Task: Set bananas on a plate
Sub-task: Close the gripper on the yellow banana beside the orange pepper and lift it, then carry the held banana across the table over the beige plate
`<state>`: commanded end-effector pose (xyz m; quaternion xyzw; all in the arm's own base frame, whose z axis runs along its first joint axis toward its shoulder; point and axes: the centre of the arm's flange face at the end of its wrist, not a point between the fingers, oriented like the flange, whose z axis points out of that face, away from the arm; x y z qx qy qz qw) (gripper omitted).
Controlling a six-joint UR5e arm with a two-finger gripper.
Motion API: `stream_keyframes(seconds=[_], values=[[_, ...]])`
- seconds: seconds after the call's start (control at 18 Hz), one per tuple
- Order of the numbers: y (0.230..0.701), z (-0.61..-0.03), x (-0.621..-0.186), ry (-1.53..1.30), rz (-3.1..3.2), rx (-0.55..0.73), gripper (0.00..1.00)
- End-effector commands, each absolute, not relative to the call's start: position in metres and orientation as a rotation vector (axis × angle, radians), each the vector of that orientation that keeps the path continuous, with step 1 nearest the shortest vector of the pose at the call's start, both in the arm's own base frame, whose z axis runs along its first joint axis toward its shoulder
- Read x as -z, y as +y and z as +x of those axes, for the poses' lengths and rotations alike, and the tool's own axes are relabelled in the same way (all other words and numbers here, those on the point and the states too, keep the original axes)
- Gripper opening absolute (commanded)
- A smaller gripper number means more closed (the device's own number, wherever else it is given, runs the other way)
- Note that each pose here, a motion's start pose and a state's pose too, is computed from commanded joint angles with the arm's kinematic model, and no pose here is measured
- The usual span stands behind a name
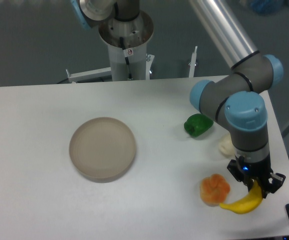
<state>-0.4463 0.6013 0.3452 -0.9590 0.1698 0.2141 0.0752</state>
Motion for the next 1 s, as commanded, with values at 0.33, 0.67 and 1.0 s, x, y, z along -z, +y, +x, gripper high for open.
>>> stream_keyframes(seconds=[0.33, 0.67, 1.0], values=[[0.580, -0.392, -0.350, 0.510, -2.897, -0.585, 0.31], [0.577, -0.312, -0.337, 0.334, -2.920, -0.478, 0.31], [0.590, -0.247, -0.334, 0.180, -2.909, -0.409, 0.31]])
